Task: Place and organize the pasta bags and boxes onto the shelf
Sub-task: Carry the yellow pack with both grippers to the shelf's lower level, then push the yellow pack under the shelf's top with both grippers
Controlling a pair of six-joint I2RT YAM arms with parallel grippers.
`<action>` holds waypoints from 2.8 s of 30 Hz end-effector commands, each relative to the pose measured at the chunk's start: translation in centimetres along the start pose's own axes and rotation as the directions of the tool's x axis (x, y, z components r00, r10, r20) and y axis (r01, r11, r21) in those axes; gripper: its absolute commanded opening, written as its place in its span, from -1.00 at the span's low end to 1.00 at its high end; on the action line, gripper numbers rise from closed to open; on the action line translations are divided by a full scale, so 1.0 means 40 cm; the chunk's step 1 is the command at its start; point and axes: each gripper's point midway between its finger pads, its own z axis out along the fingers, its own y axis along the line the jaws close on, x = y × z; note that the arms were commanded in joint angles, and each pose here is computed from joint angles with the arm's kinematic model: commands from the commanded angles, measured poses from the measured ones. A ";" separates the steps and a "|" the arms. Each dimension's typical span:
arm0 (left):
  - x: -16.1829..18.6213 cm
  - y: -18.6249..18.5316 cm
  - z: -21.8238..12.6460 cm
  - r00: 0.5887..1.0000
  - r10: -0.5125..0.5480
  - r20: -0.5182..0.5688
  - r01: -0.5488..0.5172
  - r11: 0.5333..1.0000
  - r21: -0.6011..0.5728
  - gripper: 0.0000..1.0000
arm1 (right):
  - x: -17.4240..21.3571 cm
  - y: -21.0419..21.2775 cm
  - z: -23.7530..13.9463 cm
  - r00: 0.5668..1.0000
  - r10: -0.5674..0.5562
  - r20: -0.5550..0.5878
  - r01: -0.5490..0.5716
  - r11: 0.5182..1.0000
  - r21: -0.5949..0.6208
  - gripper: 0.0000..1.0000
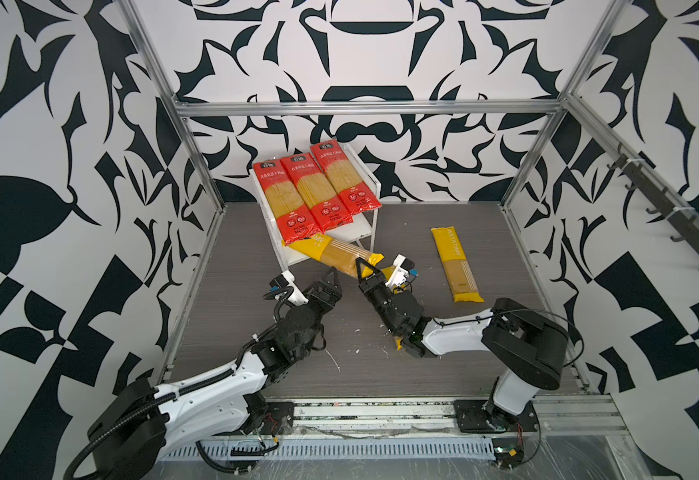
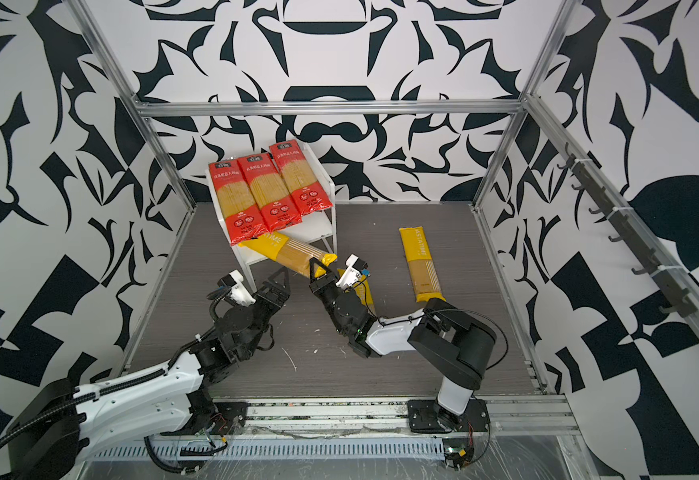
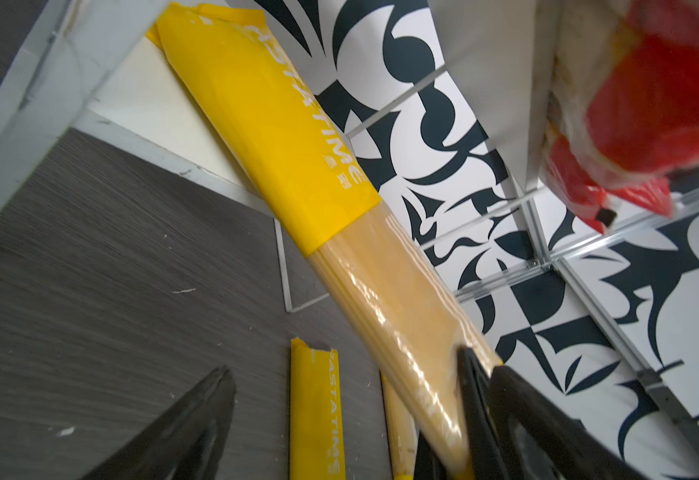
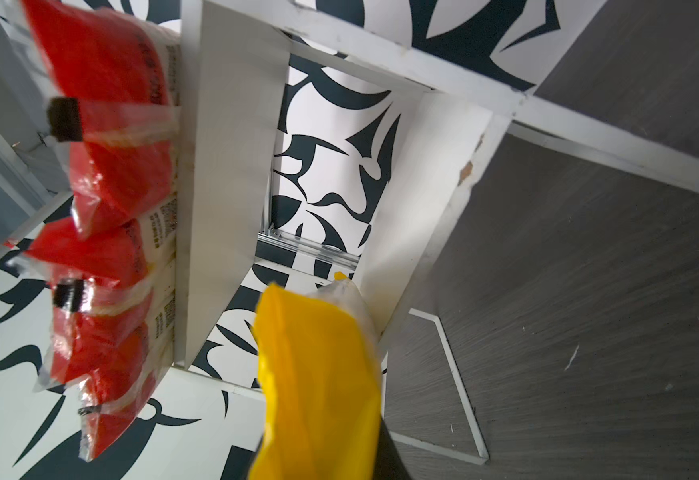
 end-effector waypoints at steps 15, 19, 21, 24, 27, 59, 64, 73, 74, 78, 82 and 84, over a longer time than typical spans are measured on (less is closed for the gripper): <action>0.043 -0.021 0.160 0.981 -0.184 -0.054 0.190 0.973 0.128 0.76 | 0.069 0.024 -0.010 0.974 0.214 -0.076 -0.219 0.974 -0.062 -0.46; 0.055 -0.025 0.184 0.972 -0.225 -0.075 0.235 0.957 0.168 0.34 | 0.075 -0.005 -0.019 0.969 0.230 -0.085 -0.232 0.972 -0.021 -0.07; 0.052 -0.023 0.190 0.966 -0.247 -0.079 0.258 0.948 0.188 0.08 | 0.073 -0.022 -0.025 0.969 0.231 -0.092 -0.232 0.973 -0.003 0.05; 0.039 -0.021 0.194 0.960 -0.269 -0.081 0.280 0.938 0.203 -0.19 | 0.067 -0.054 -0.035 0.964 0.241 -0.109 -0.240 0.970 0.026 0.15; 0.027 -0.027 0.192 0.960 -0.263 -0.094 0.277 0.939 0.203 -0.42 | 0.065 -0.095 -0.044 0.955 0.249 -0.164 -0.240 0.968 0.073 0.24; -0.024 -0.047 0.176 0.904 -0.251 -0.346 0.323 0.931 0.168 -0.72 | 0.113 -0.099 -0.085 0.774 -0.011 -0.633 0.043 0.998 0.036 0.34; -0.017 -0.060 0.171 0.883 -0.243 -0.402 0.336 0.925 0.180 -0.69 | 0.129 -0.061 -0.051 0.754 -0.053 -0.655 0.047 0.999 -0.026 0.12; -0.022 -0.069 0.166 0.865 -0.222 -0.450 0.329 0.928 0.175 -0.21 | 0.129 -0.034 -0.035 0.764 -0.033 -0.644 -0.009 0.998 -0.061 -0.58; -0.021 -0.063 0.165 0.867 -0.220 -0.447 0.322 0.932 0.165 -0.07 | 0.125 -0.029 -0.031 0.774 -0.024 -0.632 -0.020 0.998 -0.064 -0.64; -0.037 -0.061 0.124 0.884 -0.192 -0.427 0.279 0.948 0.152 0.27 | 0.119 -0.003 -0.006 0.805 -0.012 -0.593 -0.048 0.995 -0.086 -0.78; -0.041 -0.024 0.075 0.896 -0.188 -0.402 0.253 0.961 0.115 0.45 | 0.122 0.029 0.023 0.831 -0.007 -0.556 -0.061 0.993 -0.103 -0.90; -0.041 -0.003 0.050 0.903 -0.176 -0.392 0.228 0.969 0.091 0.48 | 0.116 0.040 0.040 0.850 -0.003 -0.527 -0.061 0.993 -0.104 -0.93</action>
